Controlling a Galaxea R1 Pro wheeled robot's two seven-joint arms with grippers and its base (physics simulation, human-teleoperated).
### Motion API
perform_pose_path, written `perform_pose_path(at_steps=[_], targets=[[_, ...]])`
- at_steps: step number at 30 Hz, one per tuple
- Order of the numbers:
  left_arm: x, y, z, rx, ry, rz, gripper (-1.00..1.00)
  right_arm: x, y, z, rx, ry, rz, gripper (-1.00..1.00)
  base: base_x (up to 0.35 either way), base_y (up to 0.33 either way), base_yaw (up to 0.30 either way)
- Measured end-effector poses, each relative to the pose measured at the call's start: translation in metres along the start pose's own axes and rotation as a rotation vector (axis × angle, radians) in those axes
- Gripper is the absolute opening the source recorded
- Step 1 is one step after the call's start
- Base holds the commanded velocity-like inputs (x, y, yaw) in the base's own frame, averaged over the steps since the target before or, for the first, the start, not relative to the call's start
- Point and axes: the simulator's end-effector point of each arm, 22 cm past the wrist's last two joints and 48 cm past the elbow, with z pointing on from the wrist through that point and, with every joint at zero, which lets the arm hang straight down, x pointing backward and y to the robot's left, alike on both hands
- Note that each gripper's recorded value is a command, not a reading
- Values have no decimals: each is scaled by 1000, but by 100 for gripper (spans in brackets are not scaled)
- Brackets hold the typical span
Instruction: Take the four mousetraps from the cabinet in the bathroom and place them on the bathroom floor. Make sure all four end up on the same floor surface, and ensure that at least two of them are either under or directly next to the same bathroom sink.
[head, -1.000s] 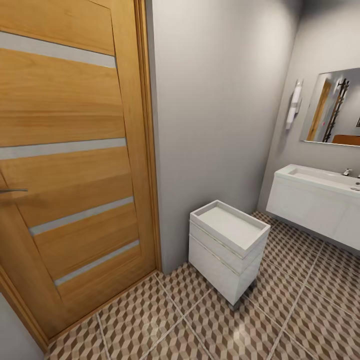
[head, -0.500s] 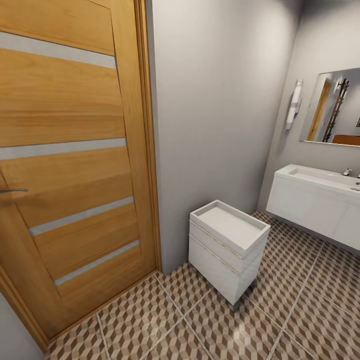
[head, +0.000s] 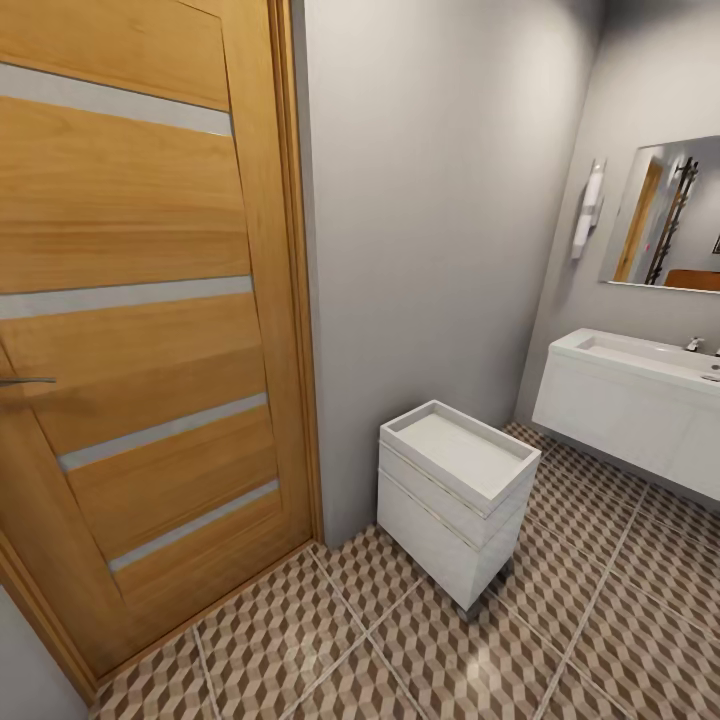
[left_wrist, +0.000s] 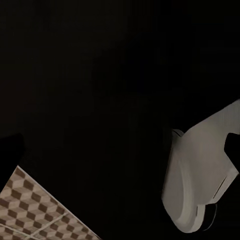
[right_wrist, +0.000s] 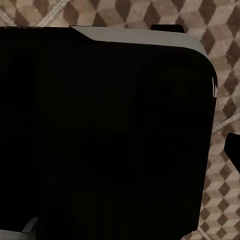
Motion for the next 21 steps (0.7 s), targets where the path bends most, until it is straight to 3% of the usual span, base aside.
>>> perform_pose_path(at_steps=[16,21], targets=[[-2,13,0,-17,-5,0,100,-2,2,0,-9,-4,-12,100,0,0,0],[-32,16,-1,-21,-65,8,100,-31,-2,-1,-4,-59,-28,100,0,0,0]])
